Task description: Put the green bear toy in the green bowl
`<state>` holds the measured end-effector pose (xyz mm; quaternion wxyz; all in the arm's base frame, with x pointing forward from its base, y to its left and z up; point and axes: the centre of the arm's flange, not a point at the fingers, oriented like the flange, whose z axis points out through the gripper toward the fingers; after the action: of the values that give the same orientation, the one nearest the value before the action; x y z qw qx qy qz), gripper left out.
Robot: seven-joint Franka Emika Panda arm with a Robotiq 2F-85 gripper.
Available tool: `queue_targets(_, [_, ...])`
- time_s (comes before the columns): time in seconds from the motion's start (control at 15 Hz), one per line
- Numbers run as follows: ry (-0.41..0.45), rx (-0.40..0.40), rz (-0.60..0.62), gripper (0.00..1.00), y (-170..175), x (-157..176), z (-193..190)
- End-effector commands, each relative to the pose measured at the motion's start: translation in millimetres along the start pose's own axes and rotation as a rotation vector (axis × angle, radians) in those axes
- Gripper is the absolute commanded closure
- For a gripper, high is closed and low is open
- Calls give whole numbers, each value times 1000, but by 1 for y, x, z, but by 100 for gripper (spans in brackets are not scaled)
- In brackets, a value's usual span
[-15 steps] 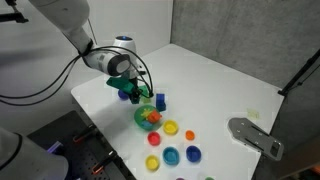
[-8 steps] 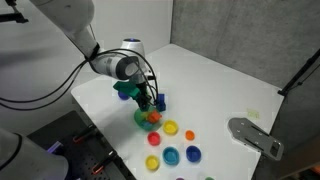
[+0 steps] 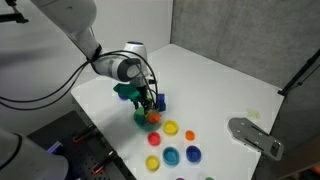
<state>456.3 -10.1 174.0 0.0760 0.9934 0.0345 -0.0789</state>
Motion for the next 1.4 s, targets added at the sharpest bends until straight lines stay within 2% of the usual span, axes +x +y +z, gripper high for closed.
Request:
queue_targets(0.0, [-20, -4, 66, 1, 6, 3, -26])
queue_targets(0.33, [1, -6, 163, 0, 17, 12, -71])
queue_targets(0.53, [25, 21, 175, 0, 20, 8, -106])
queue_targets(0.93, [16, 162, 92, 0, 16, -9, -179])
queue_targets(1.07, [7, 182, 53, 0, 19, -14, -203])
queue_targets(1.2, [9, 176, 29, 0, 24, -19, -227])
queue_targets(1.33, [43, 134, 32, 0, 28, -26, -251])
